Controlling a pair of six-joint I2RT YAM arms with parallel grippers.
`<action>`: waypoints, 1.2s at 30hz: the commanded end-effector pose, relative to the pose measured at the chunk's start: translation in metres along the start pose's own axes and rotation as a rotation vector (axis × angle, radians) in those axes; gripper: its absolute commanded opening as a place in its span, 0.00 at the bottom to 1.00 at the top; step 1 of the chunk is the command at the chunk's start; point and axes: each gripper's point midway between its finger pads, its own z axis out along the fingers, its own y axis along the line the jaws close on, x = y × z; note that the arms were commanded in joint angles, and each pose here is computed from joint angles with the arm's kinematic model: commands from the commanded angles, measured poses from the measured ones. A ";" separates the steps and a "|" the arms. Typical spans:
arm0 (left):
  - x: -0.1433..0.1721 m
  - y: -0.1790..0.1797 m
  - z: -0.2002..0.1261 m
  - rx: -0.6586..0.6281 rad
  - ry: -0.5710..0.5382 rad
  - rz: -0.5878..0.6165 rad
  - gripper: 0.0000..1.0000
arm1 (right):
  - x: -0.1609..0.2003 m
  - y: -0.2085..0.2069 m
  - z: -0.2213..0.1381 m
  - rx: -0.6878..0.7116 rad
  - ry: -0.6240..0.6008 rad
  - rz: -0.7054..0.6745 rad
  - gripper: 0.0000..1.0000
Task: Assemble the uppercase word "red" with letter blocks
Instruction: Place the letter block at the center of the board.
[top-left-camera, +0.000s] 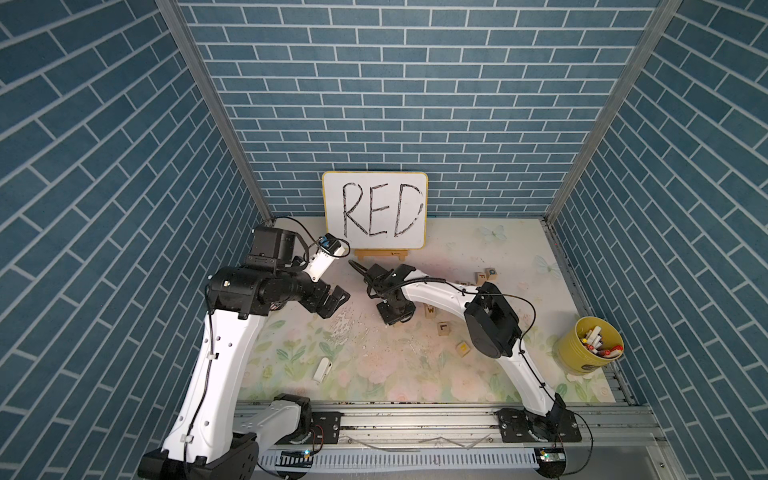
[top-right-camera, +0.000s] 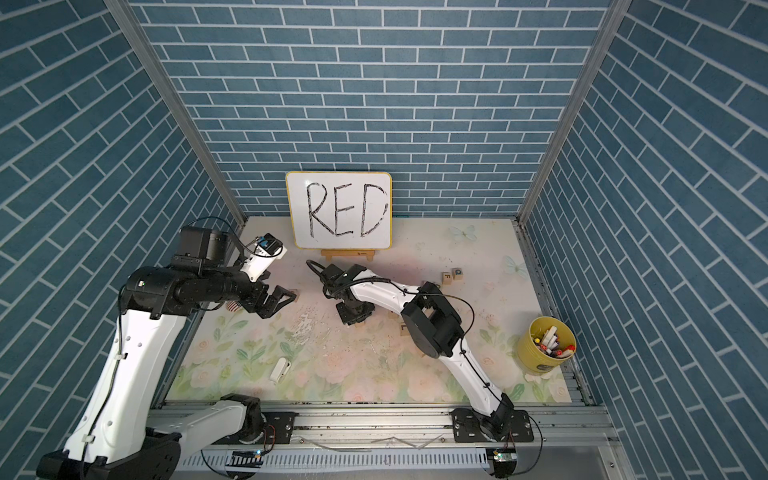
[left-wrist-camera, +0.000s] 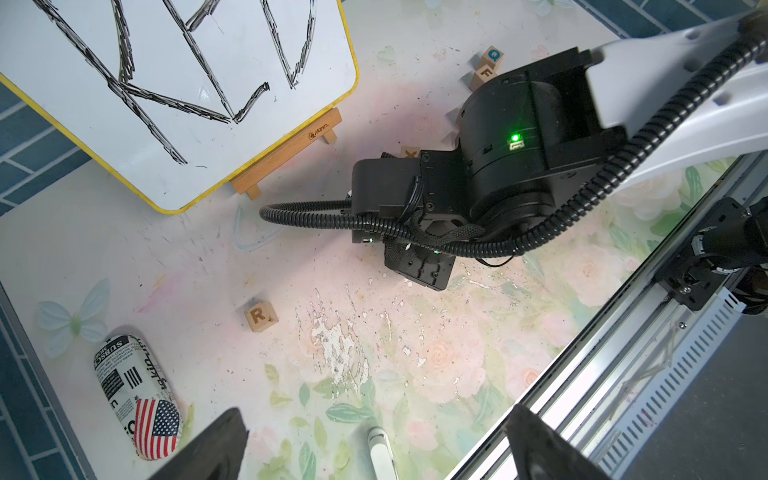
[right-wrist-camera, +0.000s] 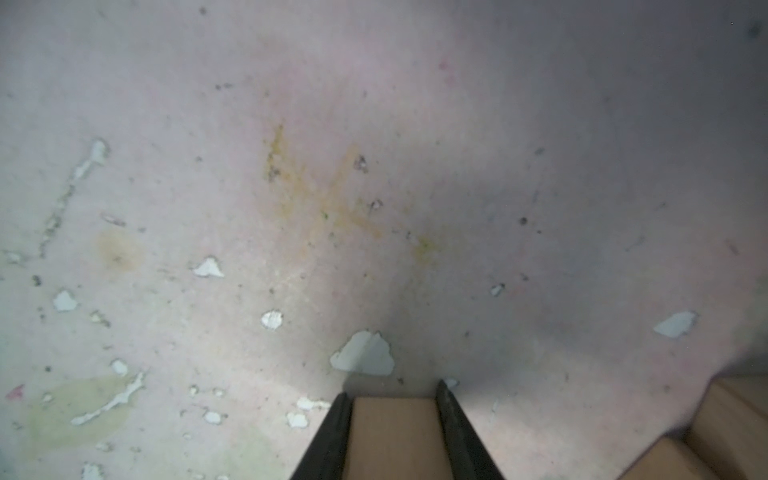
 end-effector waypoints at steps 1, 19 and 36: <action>0.005 -0.002 0.004 0.014 0.019 0.011 0.99 | 0.003 -0.002 0.005 0.033 0.007 -0.003 0.37; -0.012 -0.003 -0.020 -0.025 -0.047 0.020 0.99 | -0.027 -0.004 -0.040 0.080 -0.124 -0.060 0.49; 0.015 -0.001 0.006 -0.011 0.046 0.072 0.99 | -0.053 -0.117 -0.161 0.057 -0.375 0.286 0.46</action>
